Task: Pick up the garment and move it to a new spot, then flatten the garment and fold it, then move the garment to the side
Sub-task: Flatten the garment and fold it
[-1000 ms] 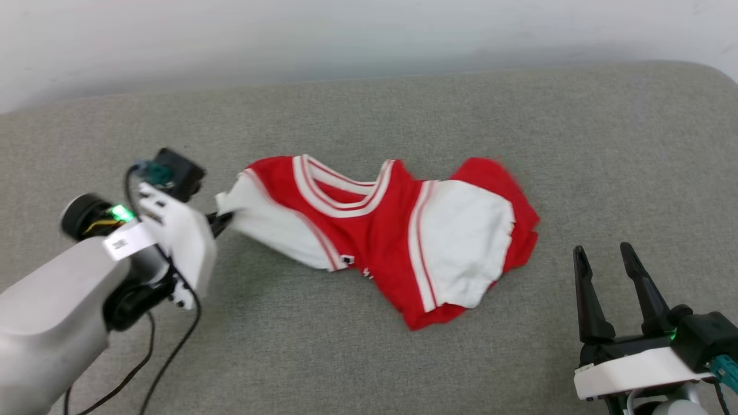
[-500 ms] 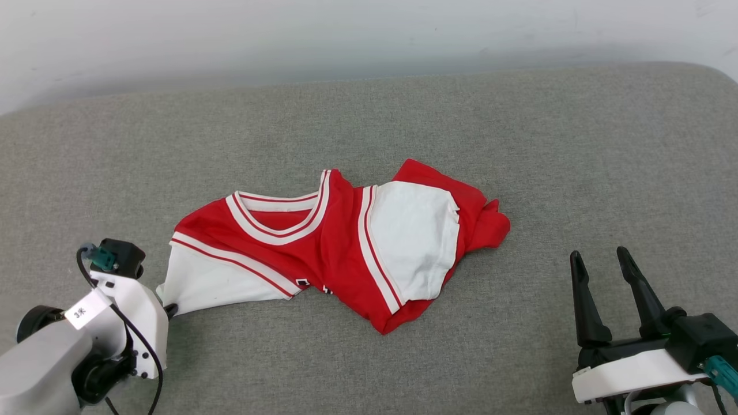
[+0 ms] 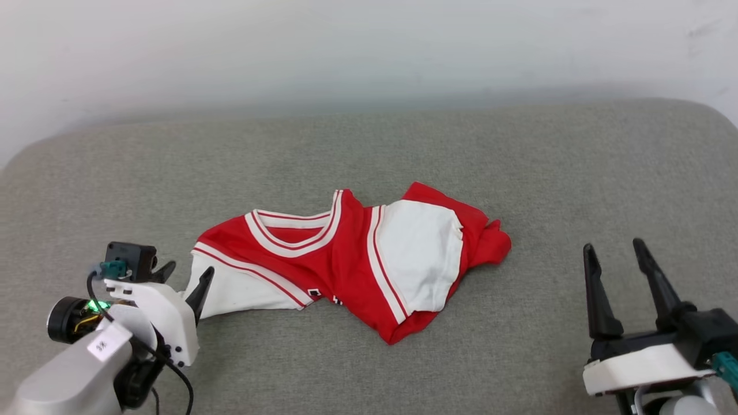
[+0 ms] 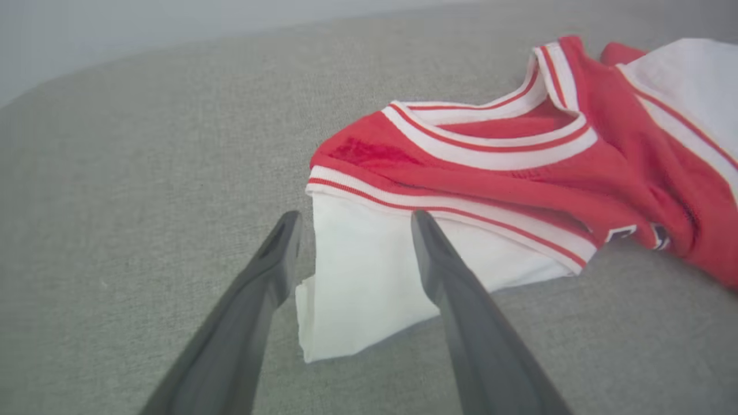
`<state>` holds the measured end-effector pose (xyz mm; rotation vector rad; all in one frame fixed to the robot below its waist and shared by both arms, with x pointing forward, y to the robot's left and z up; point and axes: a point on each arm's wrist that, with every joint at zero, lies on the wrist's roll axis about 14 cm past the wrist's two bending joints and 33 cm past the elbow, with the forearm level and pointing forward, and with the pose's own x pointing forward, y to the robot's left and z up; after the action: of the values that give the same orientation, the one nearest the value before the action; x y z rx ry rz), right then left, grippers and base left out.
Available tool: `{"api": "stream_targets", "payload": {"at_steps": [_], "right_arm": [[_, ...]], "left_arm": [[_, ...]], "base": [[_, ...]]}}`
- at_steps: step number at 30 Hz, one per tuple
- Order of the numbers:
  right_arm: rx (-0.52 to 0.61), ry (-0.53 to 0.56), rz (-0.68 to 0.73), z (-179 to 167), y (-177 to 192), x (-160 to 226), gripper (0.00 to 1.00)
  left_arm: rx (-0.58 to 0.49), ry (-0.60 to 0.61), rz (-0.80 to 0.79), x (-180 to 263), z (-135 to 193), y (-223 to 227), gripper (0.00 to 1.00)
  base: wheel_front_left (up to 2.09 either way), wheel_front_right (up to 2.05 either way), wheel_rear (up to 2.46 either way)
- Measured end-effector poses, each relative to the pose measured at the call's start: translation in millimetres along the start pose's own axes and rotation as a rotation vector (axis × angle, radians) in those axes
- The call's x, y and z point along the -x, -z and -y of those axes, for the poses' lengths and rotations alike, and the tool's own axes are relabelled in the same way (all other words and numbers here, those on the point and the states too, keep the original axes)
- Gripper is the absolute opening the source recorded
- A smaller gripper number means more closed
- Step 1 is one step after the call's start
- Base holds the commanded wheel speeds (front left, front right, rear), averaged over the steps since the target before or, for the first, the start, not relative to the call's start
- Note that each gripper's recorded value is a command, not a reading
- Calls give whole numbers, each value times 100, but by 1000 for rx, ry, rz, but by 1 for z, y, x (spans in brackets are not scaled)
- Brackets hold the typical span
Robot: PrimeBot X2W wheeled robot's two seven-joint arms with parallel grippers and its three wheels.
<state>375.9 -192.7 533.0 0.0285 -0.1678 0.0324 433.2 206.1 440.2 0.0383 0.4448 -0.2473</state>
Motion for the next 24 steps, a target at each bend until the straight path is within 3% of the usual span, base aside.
{"api": "stream_targets", "payload": {"at_steps": [7,13,17,24], "right_arm": [[54,-46,118,-3,-38,-23,100],[116,-130,233,-11,-77,-53,100],[163,-206,273,-23,-92,-72,100],[209,-417,116,-66,-73,-118,100]], "left_arm": [[1,-75,181,16,-1,-30,100],[-19,-164,358,37,-3,-69,100],[-40,-214,424,53,-3,-73,100],[-23,-312,514,74,-1,-70,100]], "base": [[0,0,0],[0,0,0],[0,0,0],[0,0,0]]}}
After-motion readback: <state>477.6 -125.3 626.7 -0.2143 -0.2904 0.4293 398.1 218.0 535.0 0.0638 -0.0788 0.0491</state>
